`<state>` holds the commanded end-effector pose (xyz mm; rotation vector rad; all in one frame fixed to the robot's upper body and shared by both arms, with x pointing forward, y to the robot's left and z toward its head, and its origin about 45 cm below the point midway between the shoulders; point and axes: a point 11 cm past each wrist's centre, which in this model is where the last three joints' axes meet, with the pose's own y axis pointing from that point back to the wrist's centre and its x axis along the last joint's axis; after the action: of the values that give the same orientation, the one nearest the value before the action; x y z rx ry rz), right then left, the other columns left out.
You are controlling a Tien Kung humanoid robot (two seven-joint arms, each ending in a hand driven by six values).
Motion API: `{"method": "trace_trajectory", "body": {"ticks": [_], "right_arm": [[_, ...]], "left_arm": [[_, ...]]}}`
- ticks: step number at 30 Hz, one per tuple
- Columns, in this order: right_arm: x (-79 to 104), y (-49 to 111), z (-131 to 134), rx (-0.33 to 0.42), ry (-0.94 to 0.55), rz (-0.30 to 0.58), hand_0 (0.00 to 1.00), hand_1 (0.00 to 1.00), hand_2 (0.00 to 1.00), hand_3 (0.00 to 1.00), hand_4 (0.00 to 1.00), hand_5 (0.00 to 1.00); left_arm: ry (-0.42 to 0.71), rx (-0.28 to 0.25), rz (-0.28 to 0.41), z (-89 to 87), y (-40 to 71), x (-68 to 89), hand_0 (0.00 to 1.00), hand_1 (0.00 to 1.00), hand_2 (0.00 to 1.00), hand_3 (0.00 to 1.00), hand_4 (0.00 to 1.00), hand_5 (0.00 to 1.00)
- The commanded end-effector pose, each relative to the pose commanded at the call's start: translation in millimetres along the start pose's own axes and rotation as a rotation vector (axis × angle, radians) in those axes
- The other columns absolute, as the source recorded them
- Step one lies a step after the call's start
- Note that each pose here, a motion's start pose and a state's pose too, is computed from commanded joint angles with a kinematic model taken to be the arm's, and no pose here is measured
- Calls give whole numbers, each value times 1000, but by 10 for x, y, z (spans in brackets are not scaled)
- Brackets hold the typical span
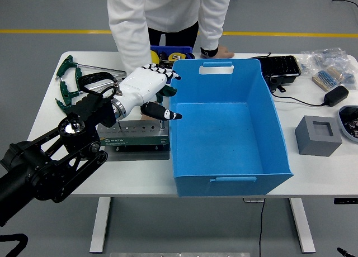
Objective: Lift tool from toolbox,place it in box,lift tool from toolbox,place it in box
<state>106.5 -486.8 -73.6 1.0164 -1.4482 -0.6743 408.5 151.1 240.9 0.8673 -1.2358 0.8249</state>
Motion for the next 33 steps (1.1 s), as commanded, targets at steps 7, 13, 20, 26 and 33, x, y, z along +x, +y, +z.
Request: {"method": "trace_trajectory", "body": {"ticks": [7, 13, 20, 26, 33], "right_arm": [[2, 0, 18, -3, 2, 0, 778, 700, 732, 705, 994, 786], [4, 0, 11, -2, 0, 1, 777, 699, 732, 705, 994, 785], [0, 0, 9, 0, -4, 0, 776, 700, 732, 704, 994, 786], [2, 0, 5, 1, -5, 0, 776, 700, 732, 704, 994, 787], [7, 0, 3, 1, -6, 1, 777, 699, 732, 705, 994, 786]], "left_arm": [[-15, 31, 5, -71, 10, -18, 485, 394, 369, 468, 998, 623], [-33, 34, -12, -88, 15, -58, 409, 270, 271, 338, 998, 644], [-32, 35, 54, -84, 6, 4, 347, 175, 206, 257, 998, 652], [-31, 42, 81, -104, -5, 21, 289, 117, 155, 204, 998, 661], [-35, 50, 87, -122, -14, -19, 225, 61, 107, 160, 998, 667]]}}
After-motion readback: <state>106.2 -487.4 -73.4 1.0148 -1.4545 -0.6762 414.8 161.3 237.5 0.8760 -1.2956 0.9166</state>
